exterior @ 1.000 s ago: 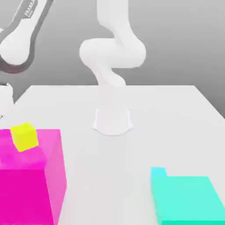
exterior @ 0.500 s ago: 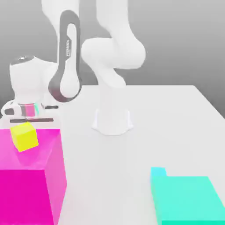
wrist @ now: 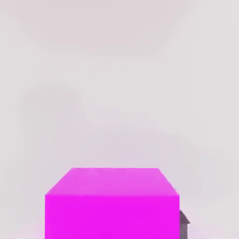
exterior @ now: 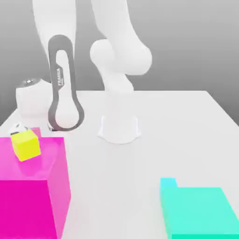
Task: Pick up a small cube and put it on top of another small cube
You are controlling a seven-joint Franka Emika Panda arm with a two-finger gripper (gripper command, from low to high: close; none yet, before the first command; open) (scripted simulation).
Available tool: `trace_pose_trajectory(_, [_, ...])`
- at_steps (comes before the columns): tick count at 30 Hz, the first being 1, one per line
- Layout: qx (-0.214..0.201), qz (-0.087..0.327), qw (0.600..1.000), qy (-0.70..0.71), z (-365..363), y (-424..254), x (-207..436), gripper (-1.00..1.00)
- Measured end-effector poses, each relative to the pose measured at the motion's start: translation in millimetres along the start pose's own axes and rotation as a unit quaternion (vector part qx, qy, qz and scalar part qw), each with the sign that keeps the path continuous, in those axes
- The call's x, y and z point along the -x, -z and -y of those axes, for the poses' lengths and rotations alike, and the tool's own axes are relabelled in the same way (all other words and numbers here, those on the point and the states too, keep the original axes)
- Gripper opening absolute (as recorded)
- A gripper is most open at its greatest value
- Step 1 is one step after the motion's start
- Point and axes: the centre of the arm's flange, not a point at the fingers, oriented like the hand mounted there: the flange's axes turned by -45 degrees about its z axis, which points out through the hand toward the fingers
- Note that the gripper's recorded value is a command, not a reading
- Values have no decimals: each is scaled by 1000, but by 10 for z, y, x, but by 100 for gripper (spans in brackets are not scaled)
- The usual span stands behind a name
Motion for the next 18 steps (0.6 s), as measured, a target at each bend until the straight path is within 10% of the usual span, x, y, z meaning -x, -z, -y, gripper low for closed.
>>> trace_pose_trajectory(18, [-11, 8, 1000, -5, -224, 740, -35, -100])
